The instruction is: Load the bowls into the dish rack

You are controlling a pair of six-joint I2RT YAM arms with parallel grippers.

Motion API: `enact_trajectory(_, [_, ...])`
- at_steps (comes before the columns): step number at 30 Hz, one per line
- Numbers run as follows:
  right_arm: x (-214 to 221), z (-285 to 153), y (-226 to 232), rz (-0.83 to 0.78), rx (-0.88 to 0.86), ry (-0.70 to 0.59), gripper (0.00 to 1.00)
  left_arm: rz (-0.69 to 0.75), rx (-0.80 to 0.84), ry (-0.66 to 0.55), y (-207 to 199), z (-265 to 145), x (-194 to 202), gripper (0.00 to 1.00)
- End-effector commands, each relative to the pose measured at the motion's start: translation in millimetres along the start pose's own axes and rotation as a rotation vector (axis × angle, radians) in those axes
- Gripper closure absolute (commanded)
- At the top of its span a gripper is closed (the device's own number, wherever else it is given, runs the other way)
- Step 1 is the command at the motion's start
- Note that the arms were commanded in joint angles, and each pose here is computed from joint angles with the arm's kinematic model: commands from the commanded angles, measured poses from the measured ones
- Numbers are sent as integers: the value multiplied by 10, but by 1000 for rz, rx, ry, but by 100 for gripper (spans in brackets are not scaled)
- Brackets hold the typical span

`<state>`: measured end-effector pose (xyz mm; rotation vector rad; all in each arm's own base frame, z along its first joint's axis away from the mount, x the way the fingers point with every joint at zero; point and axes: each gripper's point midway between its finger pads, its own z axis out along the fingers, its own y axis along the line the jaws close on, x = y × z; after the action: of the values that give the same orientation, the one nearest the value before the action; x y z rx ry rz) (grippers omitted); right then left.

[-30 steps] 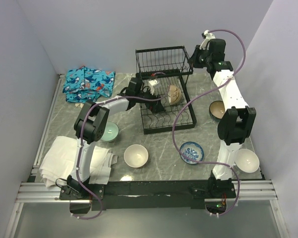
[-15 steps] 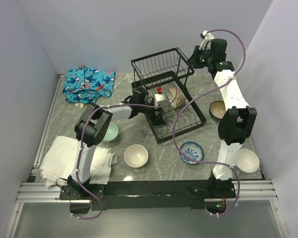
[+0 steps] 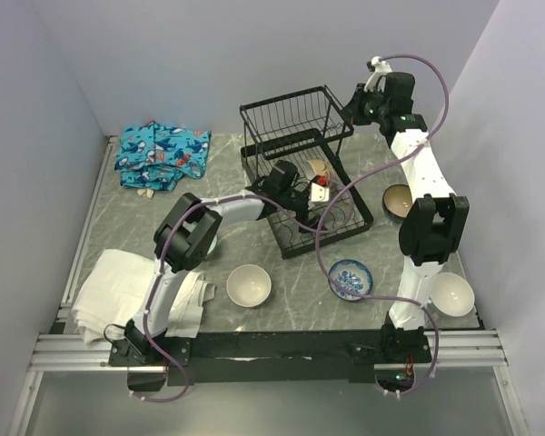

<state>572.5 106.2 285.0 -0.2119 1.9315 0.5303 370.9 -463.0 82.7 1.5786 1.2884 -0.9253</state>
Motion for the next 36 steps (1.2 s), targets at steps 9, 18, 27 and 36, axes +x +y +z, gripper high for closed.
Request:
enact_trajectory(9, [-557, -193, 218, 79, -32, -182, 100, 140, -7, -201, -135, -832, -1819, 4])
enact_trajectory(18, [-653, -266, -249, 282, 255, -268, 100, -156, -209, -263, -309, -1668, -2586, 4])
enact_trajectory(27, [-869, -408, -261, 265, 298, -321, 100, -250, -376, -212, -218, -2282, -2265, 4])
enact_trajectory(36, [-819, -371, 81, 146, 85, -270, 65, -325, -383, -208, -235, -2305, -2113, 4])
